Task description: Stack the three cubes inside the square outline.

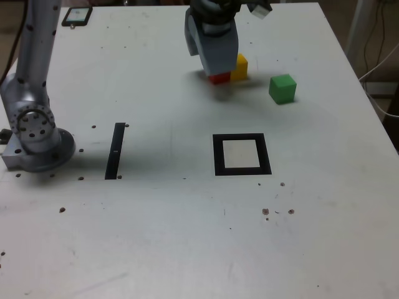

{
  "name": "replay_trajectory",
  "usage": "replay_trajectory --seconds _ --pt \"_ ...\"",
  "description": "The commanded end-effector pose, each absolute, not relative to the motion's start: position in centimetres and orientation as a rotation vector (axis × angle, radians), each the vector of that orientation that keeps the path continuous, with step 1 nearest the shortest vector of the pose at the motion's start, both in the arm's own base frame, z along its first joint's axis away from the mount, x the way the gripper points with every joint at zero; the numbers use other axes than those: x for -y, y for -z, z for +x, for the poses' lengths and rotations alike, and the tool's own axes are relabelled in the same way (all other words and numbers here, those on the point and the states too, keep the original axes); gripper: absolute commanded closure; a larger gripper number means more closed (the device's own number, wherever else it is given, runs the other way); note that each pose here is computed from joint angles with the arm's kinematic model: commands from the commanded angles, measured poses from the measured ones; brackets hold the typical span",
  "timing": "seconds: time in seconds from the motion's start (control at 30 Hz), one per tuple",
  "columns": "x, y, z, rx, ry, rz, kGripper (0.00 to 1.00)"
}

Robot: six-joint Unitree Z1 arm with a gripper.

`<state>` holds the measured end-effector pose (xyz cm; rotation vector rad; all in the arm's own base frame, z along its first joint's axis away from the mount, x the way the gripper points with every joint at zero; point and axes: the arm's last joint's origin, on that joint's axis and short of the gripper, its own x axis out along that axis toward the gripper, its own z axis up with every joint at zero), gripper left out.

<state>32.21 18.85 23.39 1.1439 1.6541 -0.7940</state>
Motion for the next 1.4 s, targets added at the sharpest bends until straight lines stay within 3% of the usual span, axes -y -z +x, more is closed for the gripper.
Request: replay_trajectory --seconds 0.0,0.5,1.37 --pt "-19.0 -23.5 32.1 -1.656 0.785 1.144 0.06" --pt "-18.9 -23.2 31.4 -1.687 0.770 1.158 0.08" --pt "-18.9 -21.5 31.6 -1.654 0.731 1.175 0.14"
